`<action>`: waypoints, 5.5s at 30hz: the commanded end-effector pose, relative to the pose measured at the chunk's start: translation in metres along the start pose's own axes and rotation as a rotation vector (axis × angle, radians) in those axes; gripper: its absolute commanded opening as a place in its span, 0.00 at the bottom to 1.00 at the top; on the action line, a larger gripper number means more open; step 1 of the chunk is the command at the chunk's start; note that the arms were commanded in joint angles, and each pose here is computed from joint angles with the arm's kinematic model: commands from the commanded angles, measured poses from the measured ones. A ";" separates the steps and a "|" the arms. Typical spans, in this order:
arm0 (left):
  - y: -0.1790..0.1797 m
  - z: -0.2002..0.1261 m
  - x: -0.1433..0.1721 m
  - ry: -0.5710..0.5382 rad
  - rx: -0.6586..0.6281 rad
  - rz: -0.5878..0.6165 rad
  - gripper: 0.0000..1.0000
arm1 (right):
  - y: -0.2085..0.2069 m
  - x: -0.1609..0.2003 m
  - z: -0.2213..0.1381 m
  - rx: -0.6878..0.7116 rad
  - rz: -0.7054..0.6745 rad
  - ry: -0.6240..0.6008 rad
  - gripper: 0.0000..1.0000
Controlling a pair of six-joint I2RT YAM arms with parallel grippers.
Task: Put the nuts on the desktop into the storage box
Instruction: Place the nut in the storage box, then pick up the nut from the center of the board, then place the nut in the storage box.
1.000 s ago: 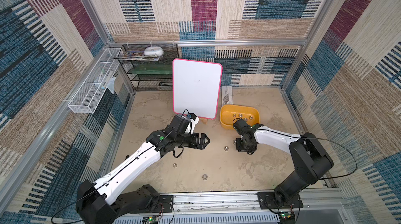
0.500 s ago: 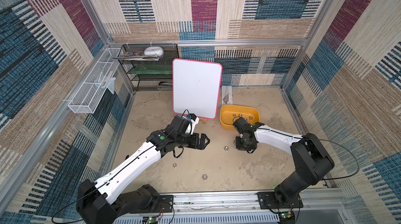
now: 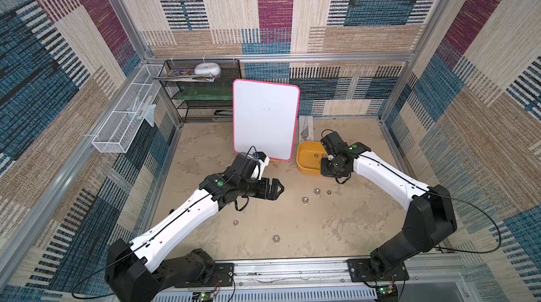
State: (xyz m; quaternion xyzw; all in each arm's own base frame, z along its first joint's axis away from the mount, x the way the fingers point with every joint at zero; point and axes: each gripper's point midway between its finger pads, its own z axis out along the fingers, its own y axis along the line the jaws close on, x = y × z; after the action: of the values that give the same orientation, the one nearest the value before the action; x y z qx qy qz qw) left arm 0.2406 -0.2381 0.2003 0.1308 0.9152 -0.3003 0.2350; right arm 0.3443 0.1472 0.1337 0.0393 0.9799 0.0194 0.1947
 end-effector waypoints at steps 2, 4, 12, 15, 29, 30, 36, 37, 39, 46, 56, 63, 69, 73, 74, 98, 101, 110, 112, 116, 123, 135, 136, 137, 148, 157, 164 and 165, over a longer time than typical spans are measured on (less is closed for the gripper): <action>0.001 -0.005 -0.005 -0.027 -0.016 0.012 1.00 | 0.006 -0.032 0.015 0.019 -0.064 -0.015 0.20; 0.004 -0.008 -0.006 -0.036 -0.035 0.012 1.00 | 0.013 -0.046 0.027 0.011 -0.077 -0.013 0.20; 0.020 -0.022 -0.003 -0.062 -0.088 -0.012 1.00 | 0.042 -0.080 0.081 -0.008 -0.113 0.022 0.20; 0.024 -0.026 -0.003 -0.073 -0.100 -0.025 1.00 | 0.048 -0.086 0.101 -0.008 -0.120 0.037 0.20; 0.032 -0.035 0.000 -0.097 -0.125 -0.041 1.00 | 0.054 -0.098 0.128 0.003 -0.125 0.068 0.39; 0.031 -0.035 0.000 -0.096 -0.121 -0.040 1.00 | 0.054 -0.099 0.122 -0.002 -0.124 0.059 0.43; 0.024 -0.029 -0.005 -0.089 -0.087 -0.018 1.00 | 0.047 -0.100 0.082 -0.019 -0.098 0.015 0.42; 0.022 -0.027 -0.007 -0.088 -0.078 -0.016 1.00 | 0.045 -0.098 0.077 -0.022 -0.092 0.010 0.42; 0.019 -0.023 -0.010 -0.082 -0.059 -0.012 1.00 | 0.041 -0.090 0.066 -0.028 -0.081 0.010 0.42; 0.010 -0.009 -0.016 -0.052 -0.013 0.001 1.00 | 0.014 -0.043 0.034 -0.021 -0.035 0.031 0.39; 0.004 0.005 -0.025 -0.026 0.021 0.009 1.00 | -0.021 0.041 0.018 -0.013 0.036 0.115 0.38; 0.003 0.008 -0.030 -0.021 0.019 0.009 1.00 | -0.032 0.079 0.036 -0.004 0.064 0.173 0.37; 0.002 0.007 -0.032 -0.018 0.018 0.012 1.00 | -0.032 0.090 0.053 0.004 0.053 0.196 0.36; 0.002 0.006 -0.032 -0.016 0.016 0.012 1.00 | -0.028 0.086 0.059 0.003 0.047 0.198 0.36; 0.002 0.006 -0.031 -0.016 0.015 0.011 1.00 | -0.028 0.086 0.061 0.003 0.046 0.199 0.36; 0.004 0.002 -0.027 -0.009 0.004 0.011 1.00 | -0.026 0.085 0.090 0.049 0.065 0.235 0.35; 0.003 0.003 -0.028 -0.011 0.009 0.009 1.00 | -0.027 0.084 0.091 0.056 0.064 0.235 0.32; 0.002 0.003 -0.027 -0.009 0.014 0.006 1.00 | -0.026 0.080 0.088 0.052 0.059 0.224 0.19; 0.002 0.004 -0.027 -0.007 0.016 0.003 1.00 | -0.026 0.077 0.083 0.049 0.059 0.213 0.18; 0.001 0.004 -0.027 0.000 0.017 0.000 1.00 | -0.025 0.072 0.071 0.043 0.056 0.196 0.18; 0.001 0.000 -0.027 -0.014 0.018 0.000 1.00 | -0.021 0.048 0.035 0.027 0.034 0.140 0.18; 0.002 -0.001 -0.025 -0.020 0.015 -0.003 1.00 | 0.000 -0.024 0.003 0.014 -0.030 0.023 0.20; 0.003 -0.002 -0.025 -0.020 0.013 -0.004 1.00 | 0.002 -0.031 0.007 0.016 -0.042 0.021 0.20; 0.003 -0.003 -0.025 -0.023 0.011 -0.004 1.00 | 0.005 -0.038 0.013 0.018 -0.051 0.016 0.20; 0.011 -0.013 -0.019 -0.043 -0.032 -0.010 1.00 | 0.035 -0.076 0.085 0.005 -0.104 0.061 0.20; 0.014 -0.018 -0.018 -0.054 -0.055 -0.012 1.00 | 0.045 -0.069 0.122 -0.012 -0.119 0.117 0.19; 0.015 -0.018 -0.022 -0.062 -0.065 -0.010 1.00 | 0.050 -0.067 0.137 -0.022 -0.125 0.143 0.20; 0.015 -0.018 -0.022 -0.060 -0.068 -0.009 1.00 | 0.050 -0.068 0.139 -0.018 -0.128 0.142 0.20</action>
State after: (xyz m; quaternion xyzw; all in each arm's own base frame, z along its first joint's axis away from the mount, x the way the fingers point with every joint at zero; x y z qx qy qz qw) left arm 0.2555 -0.2188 0.2153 0.1097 0.9174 -0.2813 0.2593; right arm 0.4606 0.1916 0.0342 -0.0212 0.9917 0.0156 0.1255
